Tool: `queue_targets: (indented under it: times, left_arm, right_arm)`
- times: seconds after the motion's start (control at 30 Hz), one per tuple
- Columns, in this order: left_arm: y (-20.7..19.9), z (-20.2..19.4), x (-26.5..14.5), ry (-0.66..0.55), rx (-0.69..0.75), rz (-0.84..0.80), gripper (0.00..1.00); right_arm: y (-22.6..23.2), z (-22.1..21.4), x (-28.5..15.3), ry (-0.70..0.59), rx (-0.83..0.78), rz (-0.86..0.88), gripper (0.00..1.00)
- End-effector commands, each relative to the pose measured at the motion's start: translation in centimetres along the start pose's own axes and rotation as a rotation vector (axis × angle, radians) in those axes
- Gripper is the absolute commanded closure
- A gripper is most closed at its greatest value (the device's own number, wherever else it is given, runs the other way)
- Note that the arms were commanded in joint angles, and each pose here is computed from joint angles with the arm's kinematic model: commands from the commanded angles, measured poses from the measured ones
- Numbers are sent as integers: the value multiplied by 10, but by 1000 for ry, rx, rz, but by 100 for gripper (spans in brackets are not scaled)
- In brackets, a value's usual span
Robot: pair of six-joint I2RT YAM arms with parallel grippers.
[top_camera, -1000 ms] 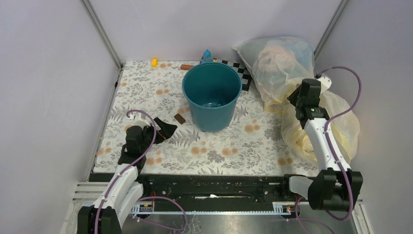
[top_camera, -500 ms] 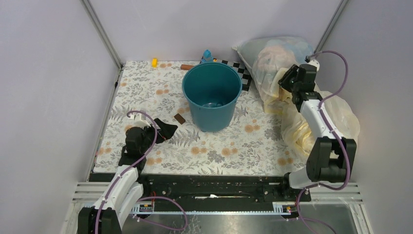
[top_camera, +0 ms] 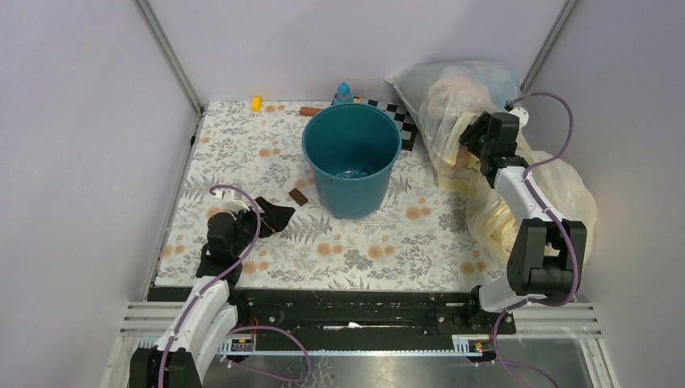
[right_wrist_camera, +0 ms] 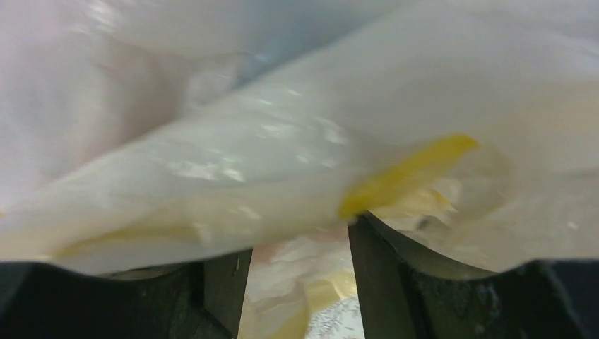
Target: Put the trash bags into the trash bin
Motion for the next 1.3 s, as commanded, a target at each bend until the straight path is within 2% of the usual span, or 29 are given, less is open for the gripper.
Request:
queue_targets:
  times: [0.0,0.17,0.3,0.53,0.67,0.83,0.87,1.13,1.27]
  left_arm:
    - [-6,8,1,-40,40,-41,7]
    - [-6,7,1,-39,37,-45,7]
    - [-6,7,1,-42,34,-50,7]
    - [-8,6,3,-32,34,-62,7]
    - [-8,6,2,-35,36,-67,8]
    - [-9,6,3,-34,38,-68,7]
    - [-9,6,3,-34,36,-69,8]
    - [-8,5,3,-27,26,-64,8]
    - [-10,6,2,-28,24,-71,7]
  right_arm:
    - [-25,21,-14,-132,17,-110,41]
    - [-12,21,-9,-83,34,-4,34]
    - [12,21,-5,-37,48,111,34]
    - [30,28,10,-11,77,156,38]
    - [34,31,20,-1,80,151,52]
    - [35,36,13,-11,89,132,97]
    - [34,37,10,-17,90,119,100]
    - [1,44,-54,-109,92,-56,100]
    - [-6,46,-89,-121,69,-87,100]
Point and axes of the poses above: each gripper's point midway between its finger pads, its own x axis out along the fingers, its own y axis along the line the jaws close on, z = x × y, the point moved 3 cm from there along -x, back along the fingers, and after that the axes turned 15 degrees about x, right-handed, at the moved point
